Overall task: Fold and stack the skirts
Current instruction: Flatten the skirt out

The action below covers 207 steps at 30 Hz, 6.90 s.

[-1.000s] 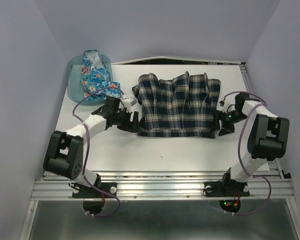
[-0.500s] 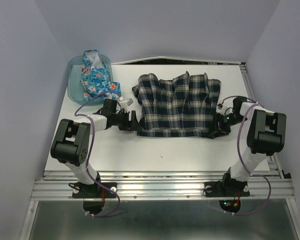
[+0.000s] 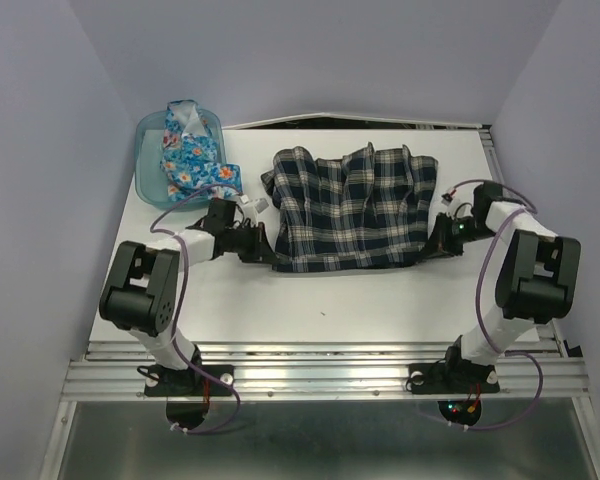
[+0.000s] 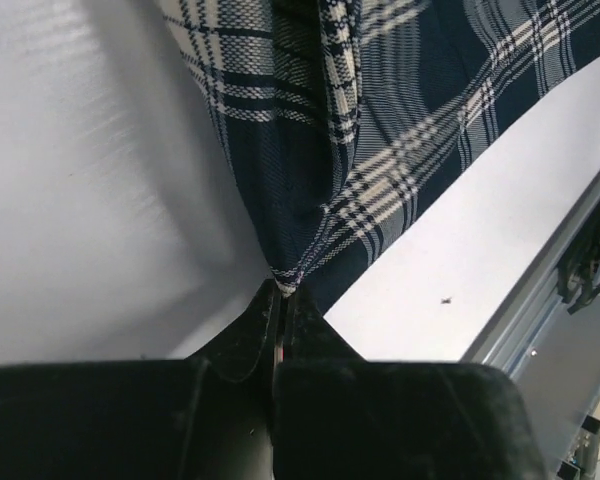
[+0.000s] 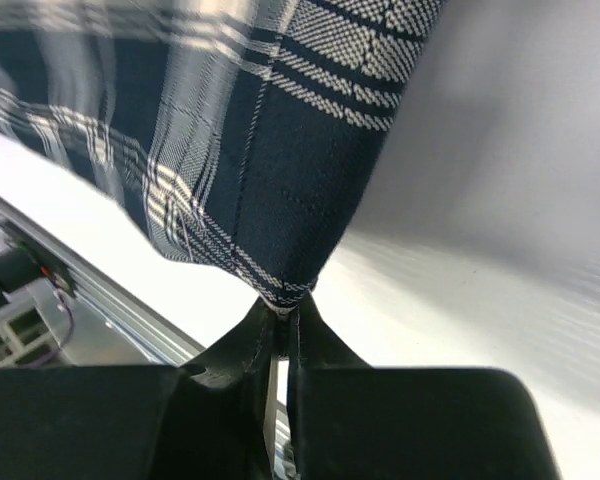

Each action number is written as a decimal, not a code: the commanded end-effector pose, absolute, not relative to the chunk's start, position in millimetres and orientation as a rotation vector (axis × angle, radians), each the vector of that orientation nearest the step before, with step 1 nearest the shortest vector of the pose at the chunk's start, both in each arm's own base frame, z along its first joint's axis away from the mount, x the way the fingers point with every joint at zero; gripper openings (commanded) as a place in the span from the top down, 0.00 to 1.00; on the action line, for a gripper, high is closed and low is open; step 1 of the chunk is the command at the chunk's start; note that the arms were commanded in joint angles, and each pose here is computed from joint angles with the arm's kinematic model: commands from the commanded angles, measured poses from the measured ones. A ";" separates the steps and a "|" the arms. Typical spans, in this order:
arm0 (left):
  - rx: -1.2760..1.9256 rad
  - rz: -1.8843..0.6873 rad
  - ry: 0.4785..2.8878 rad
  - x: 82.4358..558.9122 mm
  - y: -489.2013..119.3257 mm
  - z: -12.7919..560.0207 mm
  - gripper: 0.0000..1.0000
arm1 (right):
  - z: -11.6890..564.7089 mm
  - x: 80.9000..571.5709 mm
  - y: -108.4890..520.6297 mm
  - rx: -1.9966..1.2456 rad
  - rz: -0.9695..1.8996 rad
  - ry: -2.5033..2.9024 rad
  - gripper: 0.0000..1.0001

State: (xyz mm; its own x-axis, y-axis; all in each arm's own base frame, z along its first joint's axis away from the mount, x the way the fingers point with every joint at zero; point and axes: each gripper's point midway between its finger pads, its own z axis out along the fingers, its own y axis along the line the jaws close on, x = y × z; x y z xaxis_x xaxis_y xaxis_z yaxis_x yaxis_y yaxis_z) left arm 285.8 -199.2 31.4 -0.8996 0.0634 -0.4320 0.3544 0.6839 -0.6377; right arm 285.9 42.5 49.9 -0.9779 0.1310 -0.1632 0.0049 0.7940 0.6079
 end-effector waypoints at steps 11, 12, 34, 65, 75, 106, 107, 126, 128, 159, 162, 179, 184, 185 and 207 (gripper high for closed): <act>0.339 -0.330 2.322 390.8 -127.7 188.4 1.00 | 233.0 394.9 -59.0 0.075 0.306 2.388 0.99; 0.349 -0.318 2.349 385.8 -125.5 184.4 1.00 | 231.2 390.6 -59.4 0.053 0.297 2.405 0.99; 0.729 -0.321 2.756 292.3 -164.4 55.2 0.89 | 51.0 272.4 -36.3 -0.016 0.255 2.993 0.99; 0.536 -1.240 2.615 244.9 -229.7 14.5 0.33 | 14.4 260.9 -6.8 0.099 0.507 3.043 0.99; 0.624 -1.193 2.513 254.6 -237.1 44.6 1.00 | 77.6 278.7 3.3 0.023 0.548 2.845 0.99; 0.332 -1.244 1.892 364.8 -220.7 327.8 1.00 | 345.1 433.9 -2.7 0.263 0.659 1.988 0.99; 0.350 -1.233 1.845 377.4 -223.0 349.5 1.00 | 347.2 446.8 -6.1 0.269 0.660 1.973 0.99; 0.489 -1.018 1.575 531.6 -225.1 370.1 1.00 | 384.0 565.5 -35.5 0.114 0.570 1.685 0.99; 0.489 -1.024 1.669 529.2 -224.5 319.4 1.00 | 295.1 557.5 -31.4 0.138 0.603 1.858 0.99; 0.478 -0.774 2.635 323.8 -162.9 46.9 0.83 | 41.1 282.1 0.3 0.143 0.681 3.047 0.76; 0.468 -0.649 2.670 331.2 -149.0 51.6 0.62 | 58.3 273.3 2.7 0.033 0.701 3.026 0.39; 0.364 -0.606 2.531 374.7 -156.0 89.1 0.32 | 127.5 480.7 -15.4 -0.092 0.520 2.557 0.48; 0.393 -0.632 2.527 381.3 -173.2 72.4 0.45 | 87.2 499.1 0.7 -0.111 0.452 2.621 0.57; 0.403 -0.630 2.527 381.0 -176.3 69.9 0.47 | 76.6 505.4 -2.3 -0.100 0.431 2.618 0.59; 1.391 -1.092 2.295 212.4 -437.3 76.6 0.53 | 153.9 596.9 -12.1 -0.097 0.177 2.293 0.24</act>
State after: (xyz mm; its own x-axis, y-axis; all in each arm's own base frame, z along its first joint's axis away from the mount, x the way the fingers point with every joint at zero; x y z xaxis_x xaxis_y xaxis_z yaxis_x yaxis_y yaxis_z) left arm 238.7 -415.8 32.3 -0.5158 0.6709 -0.5328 0.8554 0.3689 -0.3636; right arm 591.6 -24.4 65.6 -0.7910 0.0240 -0.6114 -0.0608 0.9912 0.1175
